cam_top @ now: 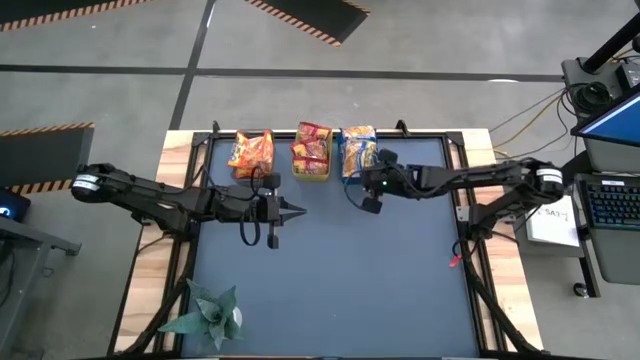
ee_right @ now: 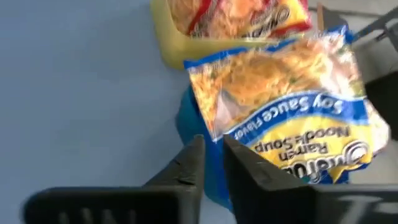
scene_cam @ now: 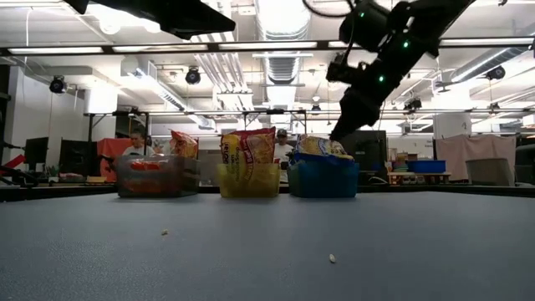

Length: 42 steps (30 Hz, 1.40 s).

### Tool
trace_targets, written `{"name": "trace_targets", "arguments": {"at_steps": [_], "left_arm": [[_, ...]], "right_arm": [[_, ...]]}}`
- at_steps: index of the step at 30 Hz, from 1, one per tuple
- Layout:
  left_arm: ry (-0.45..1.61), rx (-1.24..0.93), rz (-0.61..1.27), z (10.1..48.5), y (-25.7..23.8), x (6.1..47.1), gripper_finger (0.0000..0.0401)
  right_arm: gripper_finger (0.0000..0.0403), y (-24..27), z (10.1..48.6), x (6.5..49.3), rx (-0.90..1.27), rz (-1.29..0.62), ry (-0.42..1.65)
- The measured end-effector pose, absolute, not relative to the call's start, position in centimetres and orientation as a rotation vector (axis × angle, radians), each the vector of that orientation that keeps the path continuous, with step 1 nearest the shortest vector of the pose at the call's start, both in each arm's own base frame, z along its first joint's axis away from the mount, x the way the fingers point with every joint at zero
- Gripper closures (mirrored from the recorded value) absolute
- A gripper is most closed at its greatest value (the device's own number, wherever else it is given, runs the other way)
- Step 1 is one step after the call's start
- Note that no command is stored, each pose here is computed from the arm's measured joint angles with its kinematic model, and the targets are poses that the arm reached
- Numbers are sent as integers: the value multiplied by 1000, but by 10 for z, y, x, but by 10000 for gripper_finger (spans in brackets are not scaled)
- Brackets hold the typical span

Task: Sort Maruchan noodles
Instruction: Put the blue noodle pack into the blue bin

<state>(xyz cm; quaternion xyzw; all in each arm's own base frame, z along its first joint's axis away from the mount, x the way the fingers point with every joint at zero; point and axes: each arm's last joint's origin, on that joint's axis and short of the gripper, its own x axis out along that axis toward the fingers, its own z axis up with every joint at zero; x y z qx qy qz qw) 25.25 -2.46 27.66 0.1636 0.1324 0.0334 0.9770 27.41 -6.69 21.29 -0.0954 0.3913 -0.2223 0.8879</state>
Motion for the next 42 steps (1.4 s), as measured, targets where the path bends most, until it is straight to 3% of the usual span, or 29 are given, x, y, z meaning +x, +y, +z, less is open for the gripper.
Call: {"name": "trace_targets", "arguments": {"at_steps": [4,15,35,42], "left_arm": [[267,330,67,277,-25,252,401],[267,330,67,277,-25,252,401],[266,329,67,277,-25,252,401],[267,329,67,277,-25,252,401]], "right_arm": [[389,-69,202,277,-208,-440,857],[391,-64,201,271,-144,-316,898],[390,-93,192,257,-137,-525,947],[391,-87,190,260,-13,-332,914]]}}
